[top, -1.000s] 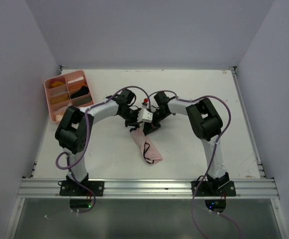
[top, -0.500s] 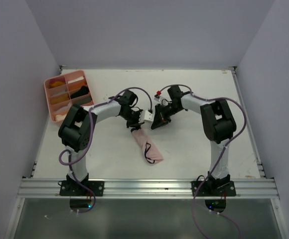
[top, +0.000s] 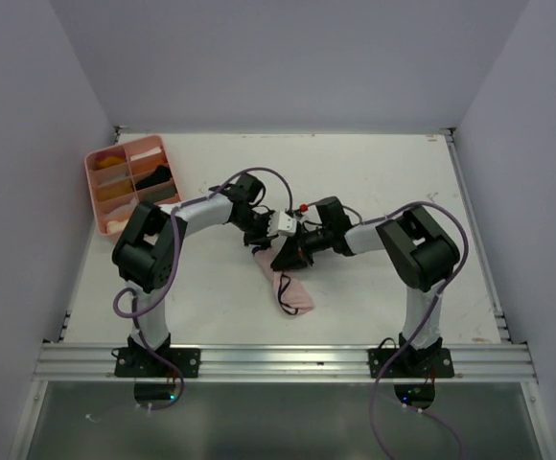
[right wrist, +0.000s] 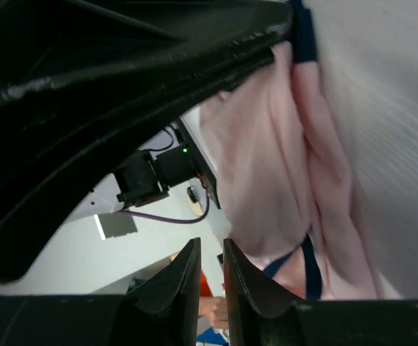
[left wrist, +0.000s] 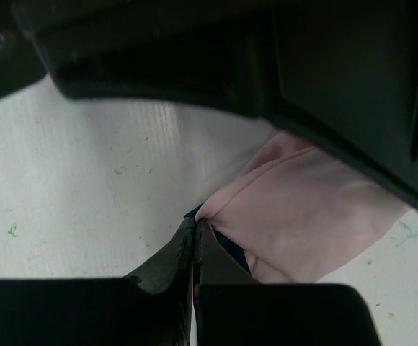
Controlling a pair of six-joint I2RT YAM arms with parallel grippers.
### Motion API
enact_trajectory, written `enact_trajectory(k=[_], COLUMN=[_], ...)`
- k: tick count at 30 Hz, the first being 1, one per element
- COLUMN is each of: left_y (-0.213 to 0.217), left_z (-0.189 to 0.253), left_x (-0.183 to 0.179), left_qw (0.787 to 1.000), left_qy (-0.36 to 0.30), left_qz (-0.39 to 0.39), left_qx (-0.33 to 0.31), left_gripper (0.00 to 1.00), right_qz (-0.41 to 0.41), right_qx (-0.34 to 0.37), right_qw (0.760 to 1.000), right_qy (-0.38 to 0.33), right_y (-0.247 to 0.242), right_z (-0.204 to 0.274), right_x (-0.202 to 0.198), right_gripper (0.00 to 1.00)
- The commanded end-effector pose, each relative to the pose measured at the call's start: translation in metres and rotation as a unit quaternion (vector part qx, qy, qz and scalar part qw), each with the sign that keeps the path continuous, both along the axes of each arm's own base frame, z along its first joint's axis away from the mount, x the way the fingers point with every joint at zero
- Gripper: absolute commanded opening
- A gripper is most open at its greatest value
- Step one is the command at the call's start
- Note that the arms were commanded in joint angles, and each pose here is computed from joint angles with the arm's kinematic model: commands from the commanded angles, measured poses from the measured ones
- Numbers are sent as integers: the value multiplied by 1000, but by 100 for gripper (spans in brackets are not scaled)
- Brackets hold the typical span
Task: Roll the underwear
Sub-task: Fold the underwear
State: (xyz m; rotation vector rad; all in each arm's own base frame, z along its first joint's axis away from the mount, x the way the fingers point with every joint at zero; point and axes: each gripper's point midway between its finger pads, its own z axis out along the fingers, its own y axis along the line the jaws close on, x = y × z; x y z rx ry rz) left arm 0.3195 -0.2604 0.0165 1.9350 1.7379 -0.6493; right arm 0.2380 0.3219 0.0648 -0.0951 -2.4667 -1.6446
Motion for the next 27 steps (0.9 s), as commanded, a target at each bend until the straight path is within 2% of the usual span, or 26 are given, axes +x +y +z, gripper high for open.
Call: enact_trajectory(k=[1, 3, 4, 5, 6, 7, 8, 15, 17, 18, 19, 20, 22, 25, 27], left_y=[16, 17, 17, 17, 16, 16, 16, 16, 18, 18, 19, 16, 29, 49, 63], left_z=[-37, -37, -37, -34, -34, -32, -28, -15, 2, 12, 23, 52, 85, 153, 165], left_x=[-8, -8, -9, -7, -7, -6, -4, 10, 25, 31, 39, 51, 68, 86, 97], left_qw=[999, 998, 998, 999, 999, 999, 999, 998, 997, 997, 995, 993, 985, 966, 949], left_qy=[16, 16, 17, 13, 14, 12, 9, 2, 2, 0, -5, -18, -19, -58, -73], left_qz=[15, 16, 17, 18, 19, 21, 23, 47, 72, 80, 95, 115, 158, 218, 279], left_qx=[49, 50, 50, 49, 49, 46, 44, 32, 17, 6, -7, -34, -72, -130, -125], left_gripper=[0, 0, 0, 0, 0, 1, 1, 1, 6, 11, 94, 100, 100, 100, 100], right_qz=[-17, -15, -15, -5, 11, 26, 48, 87, 96, 96, 98, 100, 99, 82, 75], right_qx=[65, 52, 20, -9, -35, -75, -90, -136, -135, -133, -127, -123, -111, -89, -81], right_qw=[997, 998, 1000, 1000, 999, 997, 995, 986, 986, 986, 987, 987, 989, 992, 992], right_qy=[-36, -22, 13, -11, -9, 24, 5, 28, 26, 20, 9, 8, -12, -44, -63], right_y=[26, 26, 21, 14, 8, -1, -8, -18, -17, -16, -13, -11, -3, 9, 14], right_z=[32, 21, 6, -11, -21, -35, -44, -68, -68, -67, -64, -62, -54, -39, -33], right_x=[26, 24, 15, 12, 5, -7, -13, -29, -30, -27, -23, -22, -13, 3, 13], right_gripper=[24, 24, 24, 24, 24, 24, 24, 23, 23, 22, 22, 21, 21, 21, 21])
